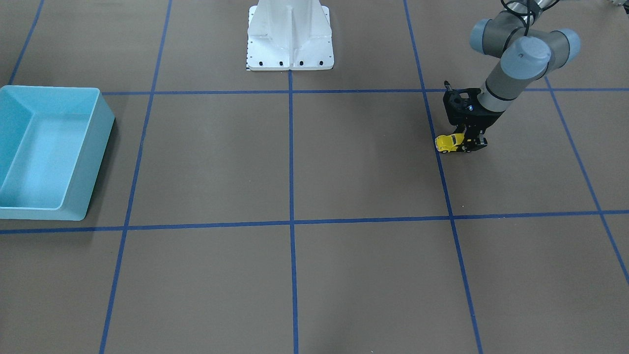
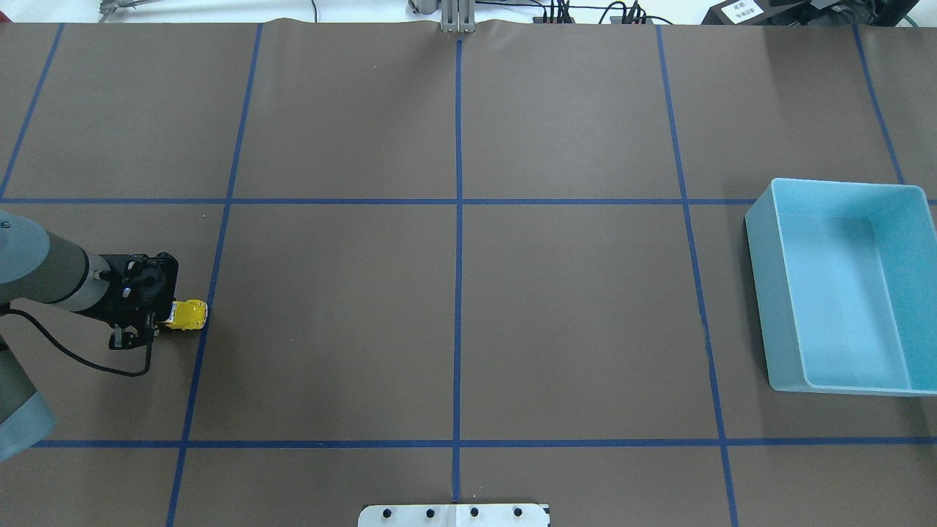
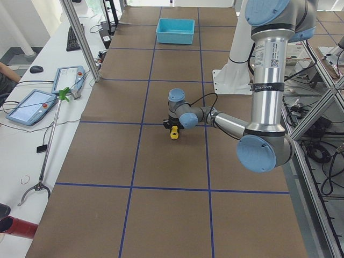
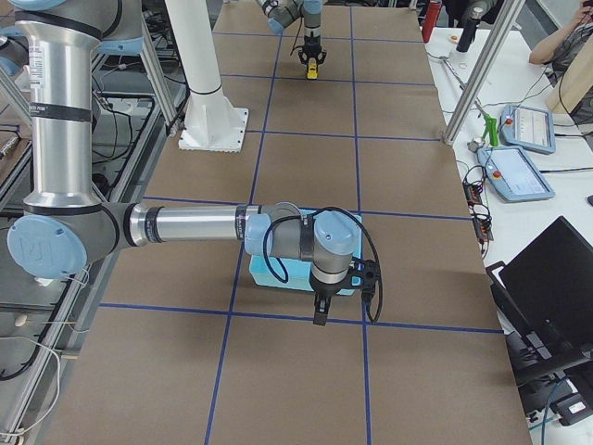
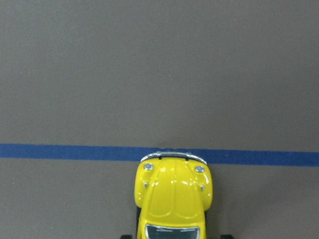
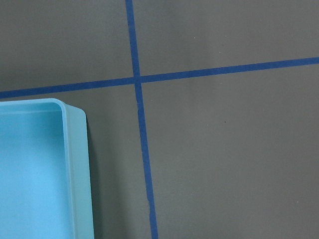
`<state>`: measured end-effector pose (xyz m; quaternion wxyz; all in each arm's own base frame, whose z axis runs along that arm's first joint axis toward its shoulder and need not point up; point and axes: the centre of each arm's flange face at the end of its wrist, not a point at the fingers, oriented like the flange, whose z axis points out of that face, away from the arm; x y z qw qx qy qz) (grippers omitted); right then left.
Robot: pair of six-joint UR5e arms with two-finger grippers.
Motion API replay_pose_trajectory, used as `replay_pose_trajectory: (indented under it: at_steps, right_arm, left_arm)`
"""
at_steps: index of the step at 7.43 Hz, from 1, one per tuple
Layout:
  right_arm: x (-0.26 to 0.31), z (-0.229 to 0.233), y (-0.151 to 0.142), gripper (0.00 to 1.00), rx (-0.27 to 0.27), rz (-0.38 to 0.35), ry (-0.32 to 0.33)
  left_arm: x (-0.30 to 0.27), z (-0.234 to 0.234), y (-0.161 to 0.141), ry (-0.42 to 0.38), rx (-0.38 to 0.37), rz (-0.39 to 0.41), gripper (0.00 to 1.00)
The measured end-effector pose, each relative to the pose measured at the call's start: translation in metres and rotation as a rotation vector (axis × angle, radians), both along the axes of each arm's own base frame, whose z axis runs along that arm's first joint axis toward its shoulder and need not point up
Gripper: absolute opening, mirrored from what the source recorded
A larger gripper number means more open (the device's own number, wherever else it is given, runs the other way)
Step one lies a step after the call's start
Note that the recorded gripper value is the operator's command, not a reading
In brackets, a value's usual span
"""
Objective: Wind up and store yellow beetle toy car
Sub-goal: 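Roll the held car forward along the table with the left gripper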
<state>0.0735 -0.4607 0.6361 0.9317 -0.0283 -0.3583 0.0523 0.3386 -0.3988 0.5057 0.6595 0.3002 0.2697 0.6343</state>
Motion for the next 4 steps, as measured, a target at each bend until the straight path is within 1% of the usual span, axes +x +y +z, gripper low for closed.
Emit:
replay_pose_trajectory:
  at_steps: [1,2,4]
  right_arm:
    - [0.000,0.000,0.000,1.00,0.000,0.000,0.000]
    - [0.000,0.000,0.000,1.00,0.000,0.000,0.000]
    - [0.000,0.001,0.001,1.00,-0.003,0.000,0.000]
  left_arm:
    - [-0.001,-0.003,0.000,0.005,0.005,-0.001,0.25]
    - [-0.002,-0.011,0.001,0.017,0.016,0.000,0.24]
    - [-0.006,-0.040,0.007,0.064,0.053,0.004,0.24]
